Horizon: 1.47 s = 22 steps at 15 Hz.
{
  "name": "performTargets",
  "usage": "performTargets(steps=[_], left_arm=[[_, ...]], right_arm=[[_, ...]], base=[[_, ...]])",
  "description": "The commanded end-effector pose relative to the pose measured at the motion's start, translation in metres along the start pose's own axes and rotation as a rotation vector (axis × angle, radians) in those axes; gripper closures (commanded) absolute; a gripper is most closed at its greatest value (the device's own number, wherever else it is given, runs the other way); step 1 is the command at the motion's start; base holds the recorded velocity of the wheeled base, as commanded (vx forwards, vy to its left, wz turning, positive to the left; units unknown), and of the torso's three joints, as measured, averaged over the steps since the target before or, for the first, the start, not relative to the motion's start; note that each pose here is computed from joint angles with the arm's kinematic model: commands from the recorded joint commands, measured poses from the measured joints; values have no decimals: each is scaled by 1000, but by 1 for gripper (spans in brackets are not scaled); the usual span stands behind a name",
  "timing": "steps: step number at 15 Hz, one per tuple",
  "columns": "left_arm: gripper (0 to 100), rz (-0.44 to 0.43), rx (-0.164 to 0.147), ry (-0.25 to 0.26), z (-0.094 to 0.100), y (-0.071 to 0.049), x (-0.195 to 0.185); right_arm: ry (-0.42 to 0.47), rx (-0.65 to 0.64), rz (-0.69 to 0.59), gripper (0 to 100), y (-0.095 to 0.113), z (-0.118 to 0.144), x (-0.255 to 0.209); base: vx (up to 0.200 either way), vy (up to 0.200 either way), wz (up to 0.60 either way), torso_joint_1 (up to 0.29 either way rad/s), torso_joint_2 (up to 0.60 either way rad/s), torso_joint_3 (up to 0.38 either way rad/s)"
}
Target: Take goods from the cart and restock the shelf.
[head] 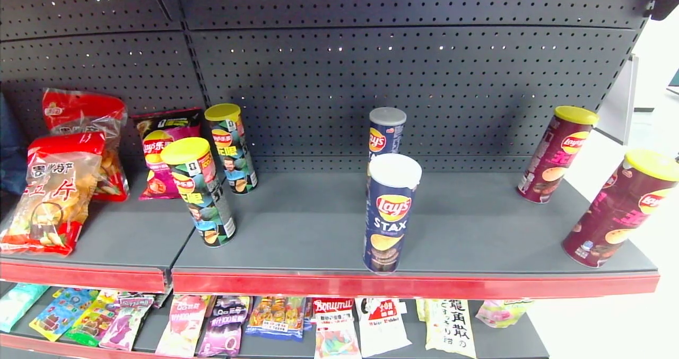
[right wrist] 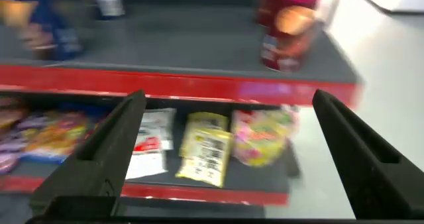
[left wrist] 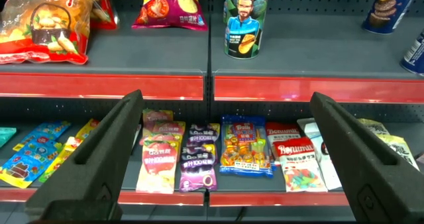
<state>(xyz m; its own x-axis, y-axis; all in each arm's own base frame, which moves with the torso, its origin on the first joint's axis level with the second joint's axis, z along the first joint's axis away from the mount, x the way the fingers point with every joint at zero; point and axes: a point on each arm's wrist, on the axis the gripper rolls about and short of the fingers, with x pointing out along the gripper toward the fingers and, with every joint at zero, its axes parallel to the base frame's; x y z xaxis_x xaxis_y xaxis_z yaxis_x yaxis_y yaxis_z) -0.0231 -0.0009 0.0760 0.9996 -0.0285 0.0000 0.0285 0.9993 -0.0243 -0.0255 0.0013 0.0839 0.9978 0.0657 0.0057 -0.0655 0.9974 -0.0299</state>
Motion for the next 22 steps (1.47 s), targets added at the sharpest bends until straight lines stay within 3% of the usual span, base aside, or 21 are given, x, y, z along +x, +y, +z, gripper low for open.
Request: performTargets(steps=[1,6,9,12,16,22], left_arm=[[0,-1,0,0,0,0,0],[0,1,1,0,0,0,0],[0,-1,4,0,0,0,0],[0,-1,6,0,0,0,0],[0,-1,6,0,0,0,0],[0,-1,26,2,0,0,0]], right_arm=[[-12,15,-14,0,0,-1,0],[-12,42,85,0,2,-2,0],[-19,67,-75,0,-2,-2,1],[6,41,-15,0,0,-8,3],[40,36,-70,0,-1,-7,5],[3,40,-60,0,-1,-8,2]], base=[[0,0,0,0,0,0],[0,0,0,0,0,0],[0,0,0,0,0,0],[0,0,0,0,0,0],[0,0,0,0,0,0],[0,0,0,0,0,0]])
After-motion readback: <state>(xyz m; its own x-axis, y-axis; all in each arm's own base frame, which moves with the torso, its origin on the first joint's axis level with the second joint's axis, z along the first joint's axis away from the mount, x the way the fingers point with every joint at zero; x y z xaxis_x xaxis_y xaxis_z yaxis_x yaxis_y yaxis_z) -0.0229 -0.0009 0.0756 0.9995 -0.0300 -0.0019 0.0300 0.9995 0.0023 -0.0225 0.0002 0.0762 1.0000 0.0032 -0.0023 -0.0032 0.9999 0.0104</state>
